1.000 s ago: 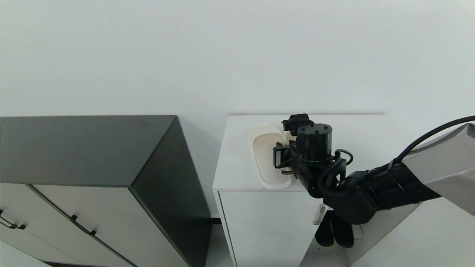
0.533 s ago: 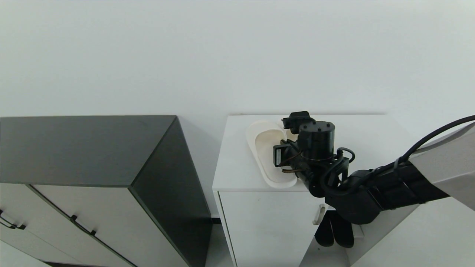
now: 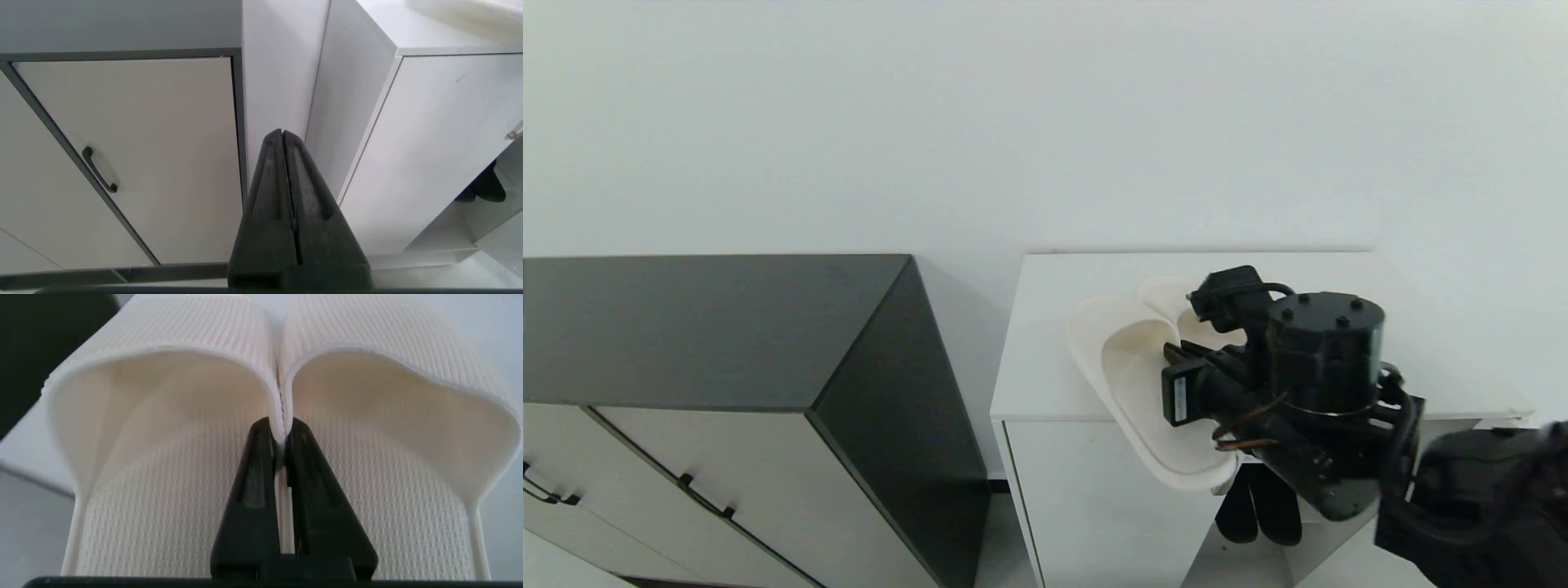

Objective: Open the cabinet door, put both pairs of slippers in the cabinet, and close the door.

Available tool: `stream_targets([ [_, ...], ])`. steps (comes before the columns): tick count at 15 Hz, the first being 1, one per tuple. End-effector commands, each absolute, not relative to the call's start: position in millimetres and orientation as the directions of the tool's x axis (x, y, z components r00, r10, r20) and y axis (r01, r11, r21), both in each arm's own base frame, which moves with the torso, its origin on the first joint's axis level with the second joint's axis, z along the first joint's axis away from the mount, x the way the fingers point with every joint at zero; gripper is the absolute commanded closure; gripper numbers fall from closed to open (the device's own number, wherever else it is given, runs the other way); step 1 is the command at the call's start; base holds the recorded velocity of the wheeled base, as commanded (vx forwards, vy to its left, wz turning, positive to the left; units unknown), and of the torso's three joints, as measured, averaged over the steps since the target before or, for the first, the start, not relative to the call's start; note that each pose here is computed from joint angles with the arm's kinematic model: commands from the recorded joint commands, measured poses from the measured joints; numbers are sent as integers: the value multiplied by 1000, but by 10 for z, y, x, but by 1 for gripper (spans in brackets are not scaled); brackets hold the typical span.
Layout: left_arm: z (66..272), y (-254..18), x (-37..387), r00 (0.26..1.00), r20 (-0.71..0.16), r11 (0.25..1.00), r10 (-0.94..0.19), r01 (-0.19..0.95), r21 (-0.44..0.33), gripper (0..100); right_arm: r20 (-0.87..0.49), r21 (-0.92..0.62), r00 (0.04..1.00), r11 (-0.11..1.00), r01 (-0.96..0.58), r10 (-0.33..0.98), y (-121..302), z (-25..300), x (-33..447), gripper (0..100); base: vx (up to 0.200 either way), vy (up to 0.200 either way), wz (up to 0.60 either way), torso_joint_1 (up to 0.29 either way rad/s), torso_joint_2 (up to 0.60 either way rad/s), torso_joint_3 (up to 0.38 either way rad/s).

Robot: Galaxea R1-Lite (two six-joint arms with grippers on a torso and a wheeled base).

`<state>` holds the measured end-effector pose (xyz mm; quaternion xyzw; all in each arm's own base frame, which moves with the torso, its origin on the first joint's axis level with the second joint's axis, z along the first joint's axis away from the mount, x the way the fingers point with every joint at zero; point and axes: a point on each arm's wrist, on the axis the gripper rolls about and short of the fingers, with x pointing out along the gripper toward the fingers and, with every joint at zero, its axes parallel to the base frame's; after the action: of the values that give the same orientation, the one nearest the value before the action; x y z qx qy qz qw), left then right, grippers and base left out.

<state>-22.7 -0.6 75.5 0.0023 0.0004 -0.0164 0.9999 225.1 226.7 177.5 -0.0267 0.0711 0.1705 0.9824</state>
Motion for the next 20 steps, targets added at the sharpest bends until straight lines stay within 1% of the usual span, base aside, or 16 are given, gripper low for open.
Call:
stream_targets([
  [1,755,-6,-227,999,-2,999,-32,32,5,100,-130,-20,918,925,-380,374,1991,1898,1847,100,0,0,0,0,0,0],
  [3,755,-6,-227,999,-2,999,-32,32,5,100,-132,-23,910,917,-398,392,1984,1924,1761,100,0,0,0,0,0,0],
  [9,755,-6,-227,999,-2,999,-32,32,5,100,-161,-40,906,915,-402,391,2016,1862,1761,100,0,0,0,0,0,0],
  [19,755,-6,-227,999,-2,999,-32,32,5,100,-164,-41,912,921,-386,375,2000,1854,1802,100,-200,0,0,4,1,4],
  [20,755,-6,-227,999,-2,999,-32,32,3,100,-165,-42,915,924,-379,368,1984,1850,1816,100,0,0,0,0,0,0],
])
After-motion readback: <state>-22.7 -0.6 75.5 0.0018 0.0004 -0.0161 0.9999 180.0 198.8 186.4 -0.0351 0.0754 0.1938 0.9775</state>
